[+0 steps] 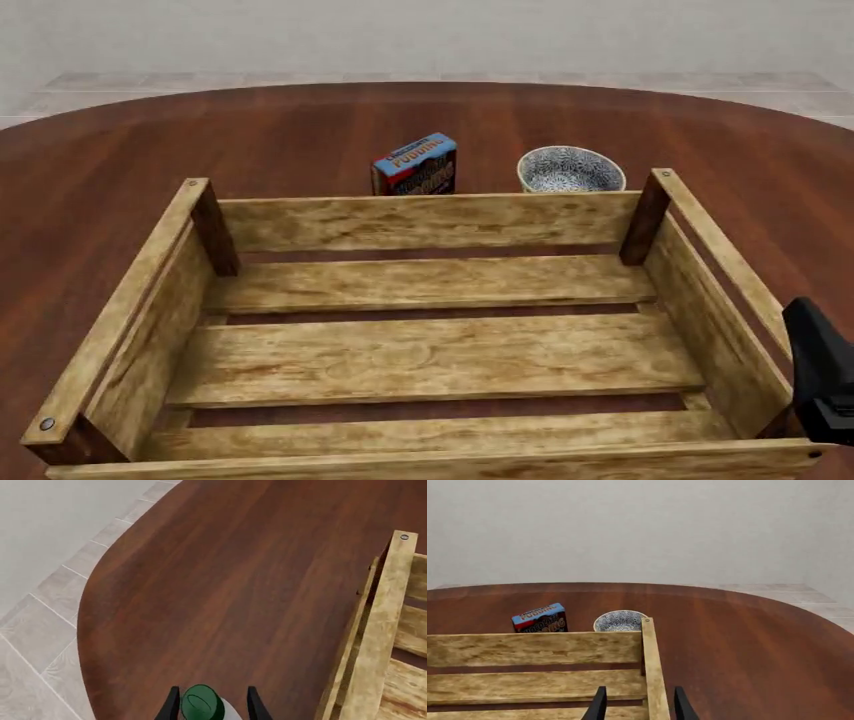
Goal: Pick up the salad dressing and put it in the tray.
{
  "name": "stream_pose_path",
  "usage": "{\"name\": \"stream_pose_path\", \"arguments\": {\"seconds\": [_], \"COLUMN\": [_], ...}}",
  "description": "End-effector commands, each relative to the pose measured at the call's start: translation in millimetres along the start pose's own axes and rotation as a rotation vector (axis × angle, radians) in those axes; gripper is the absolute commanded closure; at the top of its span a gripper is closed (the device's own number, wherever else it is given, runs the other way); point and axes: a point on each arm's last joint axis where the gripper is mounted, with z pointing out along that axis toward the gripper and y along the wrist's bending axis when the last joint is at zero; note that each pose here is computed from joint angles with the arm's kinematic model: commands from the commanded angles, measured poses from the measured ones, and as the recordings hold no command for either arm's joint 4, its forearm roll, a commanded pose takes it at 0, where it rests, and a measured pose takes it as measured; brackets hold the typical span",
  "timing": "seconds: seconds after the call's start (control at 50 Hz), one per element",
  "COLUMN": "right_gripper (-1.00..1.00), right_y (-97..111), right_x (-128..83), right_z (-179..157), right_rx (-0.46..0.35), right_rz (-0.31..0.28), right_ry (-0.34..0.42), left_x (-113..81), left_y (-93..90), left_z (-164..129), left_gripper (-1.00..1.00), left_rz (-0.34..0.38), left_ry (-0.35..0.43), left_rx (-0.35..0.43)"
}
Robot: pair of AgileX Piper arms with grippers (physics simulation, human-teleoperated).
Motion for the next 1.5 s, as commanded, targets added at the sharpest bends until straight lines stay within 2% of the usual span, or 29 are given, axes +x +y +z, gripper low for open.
{"name": "stream_pose_path", "arguments": {"seconds": [0.02, 0.18, 0.72, 0.74, 1.04, 1.2, 1.26, 1.42, 1.5], "right_gripper": [-1.0, -1.0, -1.0, -1.0, -1.0, -1.0, -1.0, -1.0, -1.0], "right_y": [0, 0, 0, 0, 0, 0, 0, 0, 0], "right_x": [0, 0, 0, 0, 0, 0, 0, 0, 0], "right_z": [0, 0, 0, 0, 0, 0, 0, 0, 0], "right_rx": [0.0, 0.0, 0.0, 0.0, 0.0, 0.0, 0.0, 0.0, 0.0], "right_rz": [0.0, 0.0, 0.0, 0.0, 0.0, 0.0, 0.0, 0.0, 0.0], "right_ry": [0.0, 0.0, 0.0, 0.0, 0.0, 0.0, 0.0, 0.0, 0.0], "left_x": [10.4, 28.9, 44.5, 44.4, 36.4, 30.5, 24.3, 17.4, 10.3], "left_y": [1.6, -0.2, 4.1, 4.6, 2.7, 1.4, 1.2, 0.0, 1.0], "left_z": [14, 27, 51, 51, 40, 29, 18, 8, 1], "left_gripper": [-1.0, -1.0, -1.0, 1.0, 1.0, 1.0, 1.0, 1.0, 1.0], "left_rz": [-0.028, -0.057, -0.127, -0.127, -0.126, -0.109, -0.085, -0.089, -0.107], "left_ry": [0.037, 0.08, 0.171, 0.172, 0.152, 0.108, 0.065, 0.025, -0.019], "left_rx": [-0.043, -0.06, -0.103, -0.106, -0.085, -0.077, -0.074, -0.053, -0.056]}}
